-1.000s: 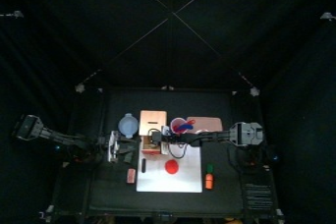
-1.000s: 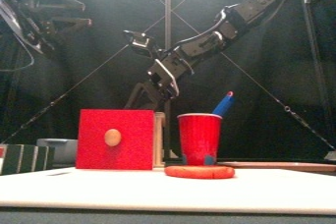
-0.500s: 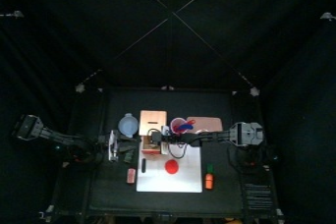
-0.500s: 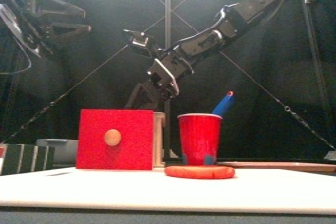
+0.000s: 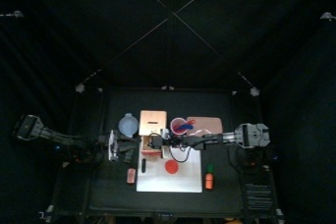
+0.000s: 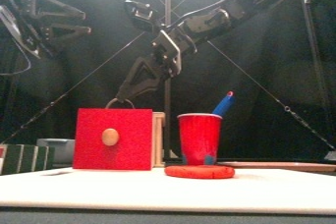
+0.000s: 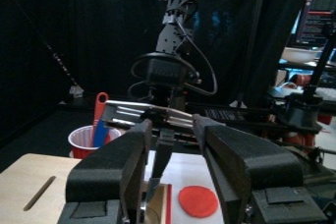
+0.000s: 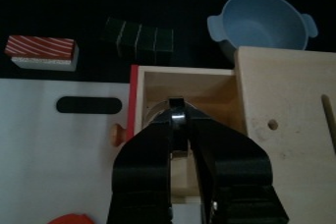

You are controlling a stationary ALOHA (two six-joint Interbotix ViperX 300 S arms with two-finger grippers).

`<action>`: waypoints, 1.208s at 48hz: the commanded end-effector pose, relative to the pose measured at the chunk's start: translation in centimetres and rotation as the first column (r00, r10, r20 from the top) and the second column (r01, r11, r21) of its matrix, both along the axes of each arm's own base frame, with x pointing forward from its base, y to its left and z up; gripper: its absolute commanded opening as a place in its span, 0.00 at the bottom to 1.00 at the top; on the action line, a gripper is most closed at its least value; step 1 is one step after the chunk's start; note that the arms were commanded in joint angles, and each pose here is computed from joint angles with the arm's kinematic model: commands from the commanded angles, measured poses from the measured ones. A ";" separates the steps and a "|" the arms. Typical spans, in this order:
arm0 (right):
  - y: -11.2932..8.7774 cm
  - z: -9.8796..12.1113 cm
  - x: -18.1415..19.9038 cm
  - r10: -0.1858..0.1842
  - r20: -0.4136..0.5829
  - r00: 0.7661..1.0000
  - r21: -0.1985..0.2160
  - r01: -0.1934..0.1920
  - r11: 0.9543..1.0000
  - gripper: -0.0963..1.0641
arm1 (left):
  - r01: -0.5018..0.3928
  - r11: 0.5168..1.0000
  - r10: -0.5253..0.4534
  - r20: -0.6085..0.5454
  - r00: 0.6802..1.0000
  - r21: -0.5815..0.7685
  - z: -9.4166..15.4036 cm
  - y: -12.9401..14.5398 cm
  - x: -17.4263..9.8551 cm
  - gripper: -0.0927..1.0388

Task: Get the cutter from the drawer then cut the dough then place the extra dough in the bowl
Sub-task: Place the cutter on the board

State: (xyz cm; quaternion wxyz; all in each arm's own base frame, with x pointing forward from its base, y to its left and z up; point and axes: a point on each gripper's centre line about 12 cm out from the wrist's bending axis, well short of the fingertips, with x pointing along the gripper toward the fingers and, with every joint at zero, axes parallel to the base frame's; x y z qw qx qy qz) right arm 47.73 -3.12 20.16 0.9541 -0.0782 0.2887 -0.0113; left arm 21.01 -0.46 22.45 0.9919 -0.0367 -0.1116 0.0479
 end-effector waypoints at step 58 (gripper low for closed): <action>2.4 0.2 -18.3 -0.017 -0.078 0.997 0.095 0.025 0.995 0.46 | -0.066 0.998 0.066 -0.028 0.997 -0.014 0.7 1.5 1.1 0.78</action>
